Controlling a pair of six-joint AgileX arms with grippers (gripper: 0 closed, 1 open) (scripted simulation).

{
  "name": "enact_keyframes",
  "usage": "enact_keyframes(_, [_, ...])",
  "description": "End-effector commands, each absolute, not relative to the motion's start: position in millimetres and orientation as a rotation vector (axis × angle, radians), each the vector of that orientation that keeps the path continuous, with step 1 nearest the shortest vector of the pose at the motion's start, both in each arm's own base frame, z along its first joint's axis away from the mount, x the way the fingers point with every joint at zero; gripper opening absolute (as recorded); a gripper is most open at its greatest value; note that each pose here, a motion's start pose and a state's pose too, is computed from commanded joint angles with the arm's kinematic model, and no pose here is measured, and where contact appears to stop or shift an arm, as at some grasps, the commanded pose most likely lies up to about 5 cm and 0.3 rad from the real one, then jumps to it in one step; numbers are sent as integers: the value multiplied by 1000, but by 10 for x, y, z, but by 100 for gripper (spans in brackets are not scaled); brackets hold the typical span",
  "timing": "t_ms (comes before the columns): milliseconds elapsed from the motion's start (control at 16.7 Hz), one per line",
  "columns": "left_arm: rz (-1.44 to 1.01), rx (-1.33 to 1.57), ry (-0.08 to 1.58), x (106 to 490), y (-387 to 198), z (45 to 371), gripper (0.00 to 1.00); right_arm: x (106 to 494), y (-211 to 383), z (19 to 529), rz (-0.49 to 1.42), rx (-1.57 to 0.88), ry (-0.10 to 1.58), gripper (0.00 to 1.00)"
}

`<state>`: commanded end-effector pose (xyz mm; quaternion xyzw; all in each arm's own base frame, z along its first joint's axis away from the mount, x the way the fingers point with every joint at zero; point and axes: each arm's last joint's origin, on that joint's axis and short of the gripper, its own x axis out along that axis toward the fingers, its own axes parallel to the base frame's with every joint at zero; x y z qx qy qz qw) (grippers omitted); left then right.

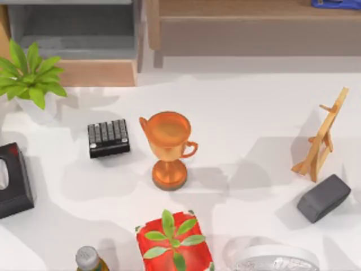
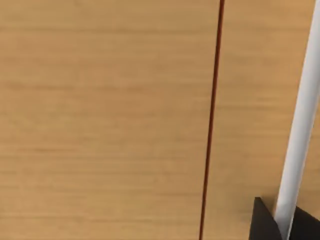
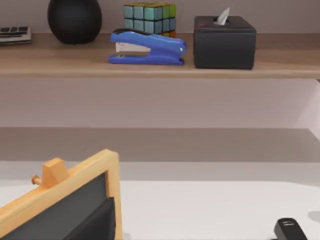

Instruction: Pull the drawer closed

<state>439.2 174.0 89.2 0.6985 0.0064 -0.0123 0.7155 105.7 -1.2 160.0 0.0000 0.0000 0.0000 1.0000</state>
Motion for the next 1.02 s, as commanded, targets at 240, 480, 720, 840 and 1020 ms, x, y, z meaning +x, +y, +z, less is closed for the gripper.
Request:
enact_keyframes(240, [-27,1547,14,4392,1740,892,30,1057,-12,1600,0,0,0,100])
enact_keyframes(480, [-27,1547,14,4392,1740,892,60,1057,-12,1600,0,0,0,100])
enact_keyframes(720, [-27,1547,14,4392,1740,892,90,1057,-12,1600,0,0,0,100])
enact_keyframes(840, [-27,1547,14,4392,1740,892,100,1057,-12,1600,0,0,0,100])
enact_keyframes(1020, [-27,1547,14,4392,1740,892,100,1057,-12,1600,0,0,0,100])
